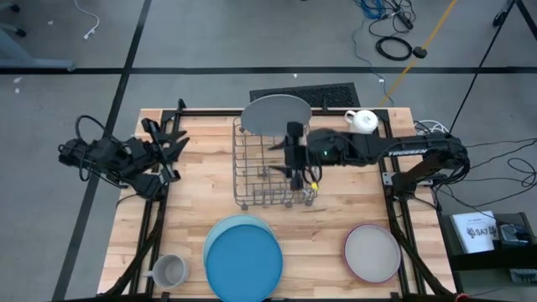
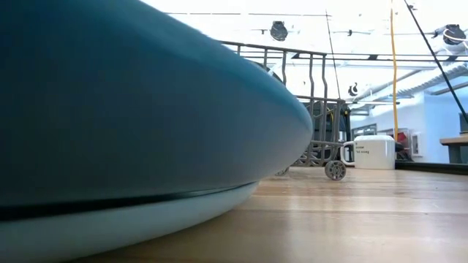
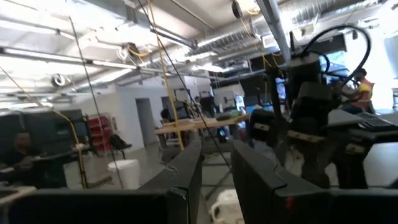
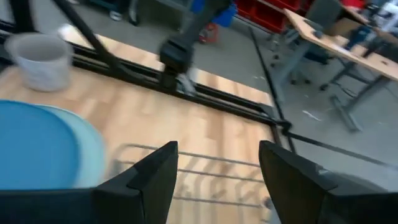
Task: Sort dishes
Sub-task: Put the blue plate into the dish rack
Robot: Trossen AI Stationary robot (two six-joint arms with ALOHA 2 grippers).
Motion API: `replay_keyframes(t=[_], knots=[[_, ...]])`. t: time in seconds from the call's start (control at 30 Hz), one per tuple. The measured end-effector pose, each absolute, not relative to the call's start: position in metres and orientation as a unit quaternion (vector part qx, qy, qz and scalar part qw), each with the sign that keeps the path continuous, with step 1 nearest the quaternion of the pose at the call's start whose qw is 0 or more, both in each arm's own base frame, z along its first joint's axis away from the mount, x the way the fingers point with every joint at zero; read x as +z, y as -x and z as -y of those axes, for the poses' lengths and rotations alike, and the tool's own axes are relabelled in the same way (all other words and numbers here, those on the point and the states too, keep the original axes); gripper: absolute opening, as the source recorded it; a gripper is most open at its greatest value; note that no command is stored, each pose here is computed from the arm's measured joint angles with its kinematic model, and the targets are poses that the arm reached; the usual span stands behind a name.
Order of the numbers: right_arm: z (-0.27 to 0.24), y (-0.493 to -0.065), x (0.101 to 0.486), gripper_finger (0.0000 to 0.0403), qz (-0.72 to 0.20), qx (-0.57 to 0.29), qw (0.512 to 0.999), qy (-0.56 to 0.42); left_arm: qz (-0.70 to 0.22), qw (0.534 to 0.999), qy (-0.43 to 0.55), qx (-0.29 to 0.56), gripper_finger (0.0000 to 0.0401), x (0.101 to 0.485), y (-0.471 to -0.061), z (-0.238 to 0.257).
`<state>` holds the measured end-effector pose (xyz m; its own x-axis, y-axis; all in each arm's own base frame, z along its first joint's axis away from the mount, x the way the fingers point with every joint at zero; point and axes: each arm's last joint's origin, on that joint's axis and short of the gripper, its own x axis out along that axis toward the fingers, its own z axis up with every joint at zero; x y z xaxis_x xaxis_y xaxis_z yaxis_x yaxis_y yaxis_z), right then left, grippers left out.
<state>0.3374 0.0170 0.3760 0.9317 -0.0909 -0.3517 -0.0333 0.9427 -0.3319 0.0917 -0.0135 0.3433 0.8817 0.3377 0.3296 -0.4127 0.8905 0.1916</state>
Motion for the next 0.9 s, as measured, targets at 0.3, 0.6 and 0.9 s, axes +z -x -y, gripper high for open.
replay_keyframes(t=[0.3, 0.6, 0.9], knots=[[-0.059, -0.344, 0.364, 0.0219, -0.190, 0.031, 0.971, 0.141, 0.143, 0.975, -0.087, 0.146, 0.0087, 0.339, -0.094, 0.016], [-0.087, -0.354, 0.341, 0.0219, -0.223, 0.043, 0.964, 0.140, 0.142, 0.981, -0.060, 0.119, 0.0087, 0.337, -0.095, 0.018], [-0.100, -0.372, 0.311, 0.0219, -0.258, 0.047, 0.958, 0.117, 0.112, 0.988, -0.049, 0.089, 0.0087, 0.330, -0.104, 0.022]])
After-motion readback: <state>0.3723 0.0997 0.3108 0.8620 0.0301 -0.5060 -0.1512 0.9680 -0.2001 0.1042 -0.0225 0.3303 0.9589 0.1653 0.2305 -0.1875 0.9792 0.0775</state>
